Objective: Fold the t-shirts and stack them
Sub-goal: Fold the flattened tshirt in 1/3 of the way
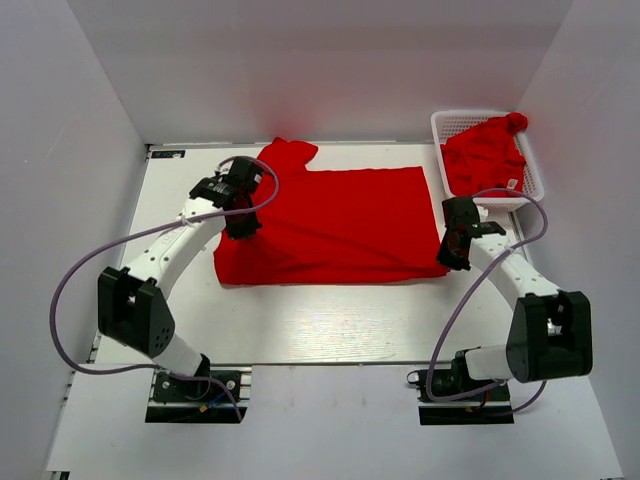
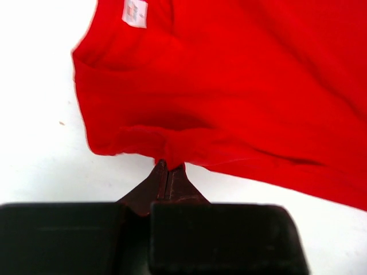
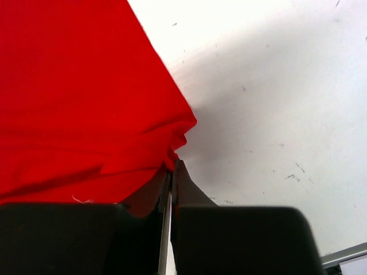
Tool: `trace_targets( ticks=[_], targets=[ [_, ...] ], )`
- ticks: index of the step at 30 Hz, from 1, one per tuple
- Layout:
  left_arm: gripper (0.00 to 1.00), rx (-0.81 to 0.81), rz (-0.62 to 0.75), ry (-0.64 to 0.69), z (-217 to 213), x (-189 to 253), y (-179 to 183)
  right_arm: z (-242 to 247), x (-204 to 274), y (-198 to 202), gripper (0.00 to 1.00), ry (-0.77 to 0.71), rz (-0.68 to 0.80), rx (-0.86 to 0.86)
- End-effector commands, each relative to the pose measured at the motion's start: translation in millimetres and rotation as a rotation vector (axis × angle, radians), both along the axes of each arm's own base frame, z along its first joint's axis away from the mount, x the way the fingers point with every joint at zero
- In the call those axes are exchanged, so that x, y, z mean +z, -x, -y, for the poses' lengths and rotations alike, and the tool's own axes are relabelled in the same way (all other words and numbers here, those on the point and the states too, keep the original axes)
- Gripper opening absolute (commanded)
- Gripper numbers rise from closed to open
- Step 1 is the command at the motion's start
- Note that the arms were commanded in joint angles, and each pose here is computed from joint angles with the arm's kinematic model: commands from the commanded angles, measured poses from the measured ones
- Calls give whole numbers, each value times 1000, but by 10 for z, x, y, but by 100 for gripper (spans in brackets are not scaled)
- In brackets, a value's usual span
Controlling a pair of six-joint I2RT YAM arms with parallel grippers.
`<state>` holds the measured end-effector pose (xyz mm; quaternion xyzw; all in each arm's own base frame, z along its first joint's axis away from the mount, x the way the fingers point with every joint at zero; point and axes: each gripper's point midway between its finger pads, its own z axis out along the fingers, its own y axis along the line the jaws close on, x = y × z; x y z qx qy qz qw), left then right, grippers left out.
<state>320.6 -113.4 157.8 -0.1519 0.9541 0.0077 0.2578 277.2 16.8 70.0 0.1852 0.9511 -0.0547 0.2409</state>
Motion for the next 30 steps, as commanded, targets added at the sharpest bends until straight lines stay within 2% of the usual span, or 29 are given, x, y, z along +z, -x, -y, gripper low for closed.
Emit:
trace_targets(
  ticks=[1, 6, 19, 30],
  targets=[
    [0, 7, 56, -44, -127, 126, -209, 68, 184, -235, 0, 47, 60, -6],
    [0, -6, 114, -59, -171, 179, -470, 78, 253, -430, 0, 66, 70, -16],
    [0, -27, 189, -91, -280, 373, -800, 74, 261, -702, 0, 87, 67, -16],
    [0, -30, 160, -140, -358, 13, -1257, 48, 254, -1001, 0, 102, 79, -9]
  ],
)
